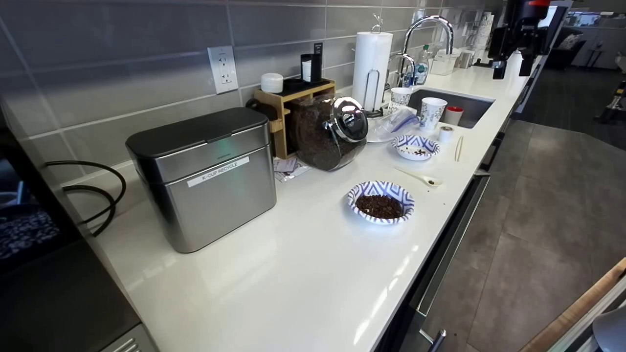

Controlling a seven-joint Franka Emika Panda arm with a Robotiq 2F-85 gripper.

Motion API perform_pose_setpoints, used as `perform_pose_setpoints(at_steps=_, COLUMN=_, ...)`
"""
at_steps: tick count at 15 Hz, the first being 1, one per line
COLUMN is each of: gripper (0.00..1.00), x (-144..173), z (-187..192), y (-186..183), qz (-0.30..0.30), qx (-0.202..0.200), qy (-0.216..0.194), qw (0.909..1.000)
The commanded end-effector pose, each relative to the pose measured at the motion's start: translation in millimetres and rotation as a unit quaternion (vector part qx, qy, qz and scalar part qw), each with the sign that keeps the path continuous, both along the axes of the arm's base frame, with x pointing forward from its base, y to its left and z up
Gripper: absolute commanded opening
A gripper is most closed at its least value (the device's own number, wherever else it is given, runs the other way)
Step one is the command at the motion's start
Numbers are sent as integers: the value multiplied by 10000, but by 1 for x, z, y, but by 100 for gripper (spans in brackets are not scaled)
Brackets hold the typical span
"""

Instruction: Place some coffee beans from the bowl on the left on the spoon.

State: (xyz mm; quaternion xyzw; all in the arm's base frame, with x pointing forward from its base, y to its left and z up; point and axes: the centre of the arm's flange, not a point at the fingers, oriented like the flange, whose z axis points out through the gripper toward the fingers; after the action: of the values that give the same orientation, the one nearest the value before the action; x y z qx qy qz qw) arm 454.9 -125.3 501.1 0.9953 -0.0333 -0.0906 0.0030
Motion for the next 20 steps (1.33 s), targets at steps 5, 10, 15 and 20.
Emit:
perform_pose_setpoints(at_steps=5, gripper=100, x=17, z=-7, y=46, qz=369, qx=108, qy=212, qw=9990)
perform_pose_setpoints(at_steps=10, gripper=100, x=27, z=-14, y=171, qz=1226, qx=163, qy=220, qw=9921)
perform_pose_setpoints(at_steps=15, gripper=100, x=15, z=-21, y=234, qz=1865, qx=98, qy=-85, qw=9824)
perform_pose_setpoints(at_steps=20, gripper=100, x=14, z=-36, y=282, qz=2550, qx=256, qy=-767, qw=9635)
